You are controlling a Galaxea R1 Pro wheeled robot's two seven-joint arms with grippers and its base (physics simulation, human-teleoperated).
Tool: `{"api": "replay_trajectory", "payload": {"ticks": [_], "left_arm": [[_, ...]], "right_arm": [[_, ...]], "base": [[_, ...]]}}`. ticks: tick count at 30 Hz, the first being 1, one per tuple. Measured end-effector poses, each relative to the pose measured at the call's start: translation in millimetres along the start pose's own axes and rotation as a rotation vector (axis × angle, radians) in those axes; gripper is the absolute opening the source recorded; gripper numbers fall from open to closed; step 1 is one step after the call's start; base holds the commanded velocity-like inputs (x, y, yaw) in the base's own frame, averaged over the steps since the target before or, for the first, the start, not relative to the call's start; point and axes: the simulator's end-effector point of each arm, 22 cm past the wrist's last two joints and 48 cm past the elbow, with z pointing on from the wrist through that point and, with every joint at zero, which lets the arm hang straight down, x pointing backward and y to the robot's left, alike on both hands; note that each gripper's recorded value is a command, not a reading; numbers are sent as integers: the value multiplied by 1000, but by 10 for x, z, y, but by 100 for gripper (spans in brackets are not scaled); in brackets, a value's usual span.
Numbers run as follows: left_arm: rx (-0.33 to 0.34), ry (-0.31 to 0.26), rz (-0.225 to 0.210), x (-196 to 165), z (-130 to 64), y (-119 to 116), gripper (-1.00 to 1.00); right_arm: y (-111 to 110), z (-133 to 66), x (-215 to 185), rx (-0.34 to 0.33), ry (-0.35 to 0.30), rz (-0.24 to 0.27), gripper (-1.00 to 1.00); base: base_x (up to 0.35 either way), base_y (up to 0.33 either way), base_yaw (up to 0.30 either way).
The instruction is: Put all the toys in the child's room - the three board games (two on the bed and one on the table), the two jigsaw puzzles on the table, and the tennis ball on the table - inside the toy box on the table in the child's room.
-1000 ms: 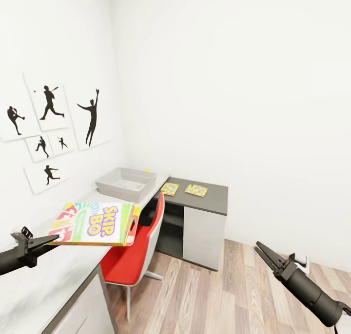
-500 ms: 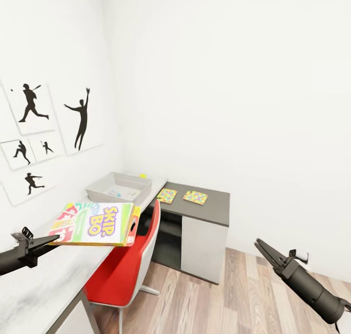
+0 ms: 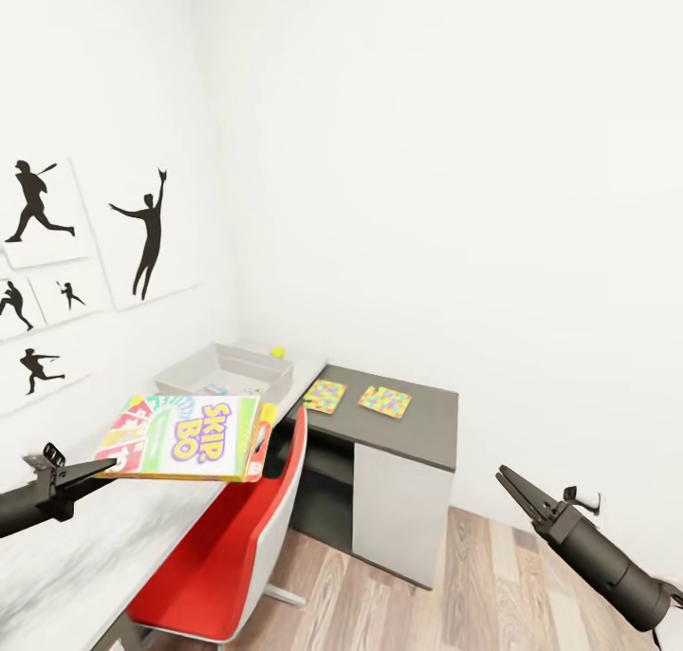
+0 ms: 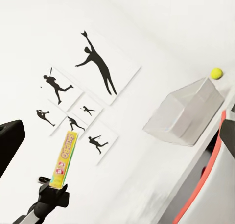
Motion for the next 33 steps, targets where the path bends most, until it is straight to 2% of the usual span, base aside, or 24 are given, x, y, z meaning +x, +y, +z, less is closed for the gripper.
{"api": "replay_trajectory", "payload": {"ticks": [6, 33], "left_arm": [[2, -2, 15, -5, 1, -5, -100], [1, -2, 18, -3, 1, -3, -100]], "right_arm": [[-2, 1, 1, 1, 1, 0, 100], [-1, -3, -3, 1, 1, -1, 100]], "base": [[258, -246, 283], [285, -186, 290]]}}
